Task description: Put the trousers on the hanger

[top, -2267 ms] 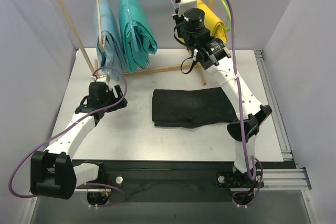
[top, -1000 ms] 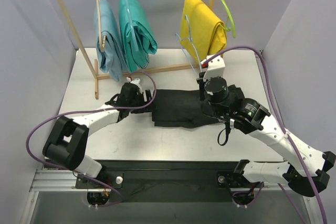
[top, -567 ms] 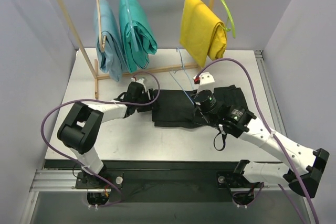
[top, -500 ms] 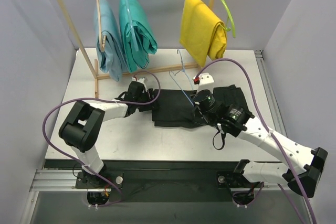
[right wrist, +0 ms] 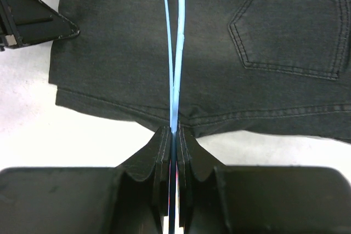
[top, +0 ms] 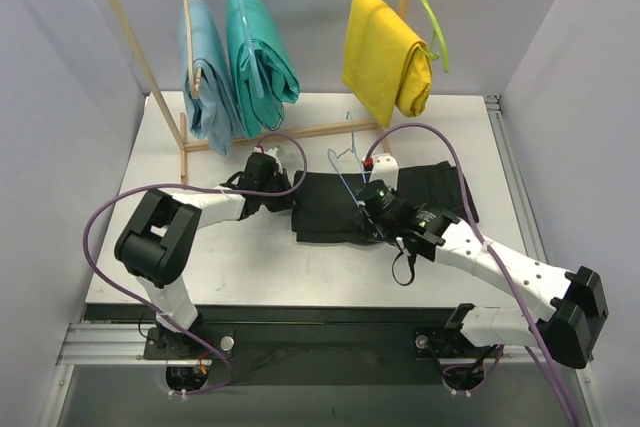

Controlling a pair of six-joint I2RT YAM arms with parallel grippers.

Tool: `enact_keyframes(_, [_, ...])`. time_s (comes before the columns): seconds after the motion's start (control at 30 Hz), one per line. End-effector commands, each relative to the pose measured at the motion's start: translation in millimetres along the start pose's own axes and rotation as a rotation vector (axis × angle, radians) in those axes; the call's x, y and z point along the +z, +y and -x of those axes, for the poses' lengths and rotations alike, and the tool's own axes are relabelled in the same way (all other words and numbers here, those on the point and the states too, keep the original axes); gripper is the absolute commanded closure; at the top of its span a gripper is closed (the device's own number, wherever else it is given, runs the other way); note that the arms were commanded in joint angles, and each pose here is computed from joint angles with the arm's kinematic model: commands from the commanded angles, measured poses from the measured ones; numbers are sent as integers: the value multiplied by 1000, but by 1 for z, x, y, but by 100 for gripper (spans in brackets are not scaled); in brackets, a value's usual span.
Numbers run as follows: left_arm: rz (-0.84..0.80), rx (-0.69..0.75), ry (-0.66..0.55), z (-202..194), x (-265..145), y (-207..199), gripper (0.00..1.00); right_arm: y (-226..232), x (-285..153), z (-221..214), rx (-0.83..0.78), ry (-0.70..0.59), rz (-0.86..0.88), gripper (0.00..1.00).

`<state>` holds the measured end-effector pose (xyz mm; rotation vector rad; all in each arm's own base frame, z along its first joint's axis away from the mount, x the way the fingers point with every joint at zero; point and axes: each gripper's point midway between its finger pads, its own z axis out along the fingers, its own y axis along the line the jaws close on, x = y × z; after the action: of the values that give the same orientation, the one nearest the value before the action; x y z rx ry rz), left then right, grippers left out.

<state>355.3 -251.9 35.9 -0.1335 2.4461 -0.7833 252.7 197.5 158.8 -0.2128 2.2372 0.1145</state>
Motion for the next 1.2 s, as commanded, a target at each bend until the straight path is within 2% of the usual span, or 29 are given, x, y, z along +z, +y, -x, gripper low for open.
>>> enact_keyframes(0.0, [-114,25,-108,57,-42,-46,100,3,5,21,60,-60,-15,100])
enact_keyframes(0.1, [-169,29,-169,88,-73,-61,100,7,9,30,68,-68,-1,100])
enact_keyframes(0.23, [-214,59,-172,104,-98,-80,100,12,19,40,104,-64,28,100])
enact_keyframes(0.37, [-291,89,-103,102,-102,-103,100,11,20,55,122,-85,27,100])
enact_keyframes(0.57, [-413,168,-4,105,-86,-159,100,-6,17,75,143,-136,-15,100])
enact_keyframes(0.67, [-436,175,92,89,-63,-170,100,-19,18,80,161,-150,-50,100])
enact_keyframes(0.73, [-467,201,113,87,-61,-186,100,-24,18,83,163,-158,-62,100])
enact_keyframes(1.17, [-526,232,277,33,-23,-216,100,-41,16,86,144,-170,-89,100])
